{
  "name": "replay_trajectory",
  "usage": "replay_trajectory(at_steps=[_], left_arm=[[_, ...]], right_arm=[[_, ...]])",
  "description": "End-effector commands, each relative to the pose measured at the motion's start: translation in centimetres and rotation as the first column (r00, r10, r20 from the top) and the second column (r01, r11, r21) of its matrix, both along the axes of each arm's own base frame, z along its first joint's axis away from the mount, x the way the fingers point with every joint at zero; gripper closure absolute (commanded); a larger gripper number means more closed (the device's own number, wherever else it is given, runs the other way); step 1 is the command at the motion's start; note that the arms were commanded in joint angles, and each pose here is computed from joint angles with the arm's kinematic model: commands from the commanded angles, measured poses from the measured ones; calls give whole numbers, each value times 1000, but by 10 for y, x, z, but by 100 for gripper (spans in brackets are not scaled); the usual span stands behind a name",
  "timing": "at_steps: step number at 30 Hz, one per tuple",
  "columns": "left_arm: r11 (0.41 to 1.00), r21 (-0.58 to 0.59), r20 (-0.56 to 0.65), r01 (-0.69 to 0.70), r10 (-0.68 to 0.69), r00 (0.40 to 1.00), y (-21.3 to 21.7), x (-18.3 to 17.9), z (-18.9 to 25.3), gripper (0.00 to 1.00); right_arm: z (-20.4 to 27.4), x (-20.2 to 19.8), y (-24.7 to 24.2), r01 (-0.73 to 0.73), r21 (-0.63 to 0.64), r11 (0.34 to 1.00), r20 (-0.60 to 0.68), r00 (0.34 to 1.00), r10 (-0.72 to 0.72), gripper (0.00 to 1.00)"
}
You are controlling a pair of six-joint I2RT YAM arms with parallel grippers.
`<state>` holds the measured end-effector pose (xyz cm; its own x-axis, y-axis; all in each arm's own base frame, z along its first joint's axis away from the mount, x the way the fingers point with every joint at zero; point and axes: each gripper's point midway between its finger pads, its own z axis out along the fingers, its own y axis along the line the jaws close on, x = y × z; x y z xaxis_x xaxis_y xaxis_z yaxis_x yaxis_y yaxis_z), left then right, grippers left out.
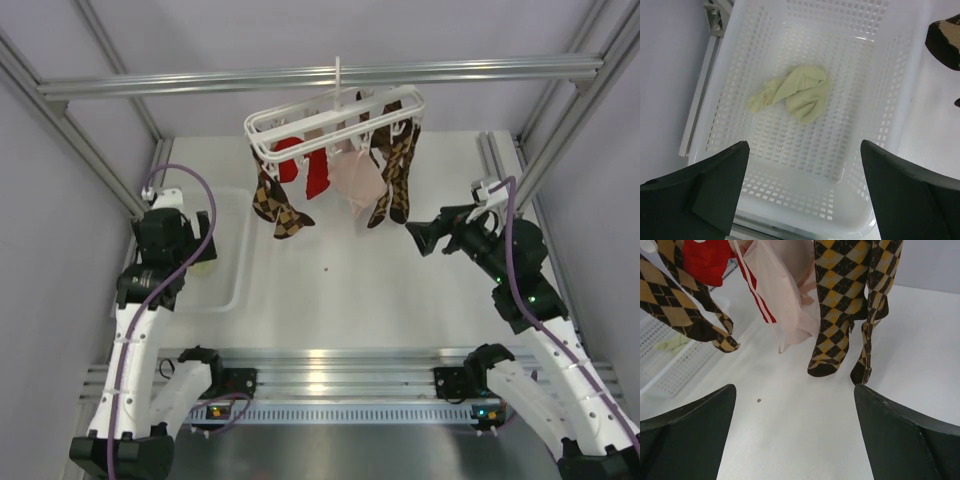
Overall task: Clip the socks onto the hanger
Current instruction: Open the clamp at the hanger.
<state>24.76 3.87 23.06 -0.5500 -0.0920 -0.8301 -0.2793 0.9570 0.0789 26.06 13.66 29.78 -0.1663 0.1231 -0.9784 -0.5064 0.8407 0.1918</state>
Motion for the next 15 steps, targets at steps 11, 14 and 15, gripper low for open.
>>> replay_trajectory(at_steps=[11, 14, 15], left_arm=[[727, -26, 520, 687, -577, 630, -125, -9, 115, 8], [616, 30, 593, 787, -645, 482, -148, -24, 127, 8], [591, 42, 604, 805, -657, 451, -153, -27, 129, 8]], right_arm=[[32, 9, 14, -74, 99, 992, 75, 995, 67, 0], [38, 14, 17, -83, 99, 992, 73, 994, 76, 0], [41, 15, 18, -87, 100, 991, 78, 994, 79, 0]])
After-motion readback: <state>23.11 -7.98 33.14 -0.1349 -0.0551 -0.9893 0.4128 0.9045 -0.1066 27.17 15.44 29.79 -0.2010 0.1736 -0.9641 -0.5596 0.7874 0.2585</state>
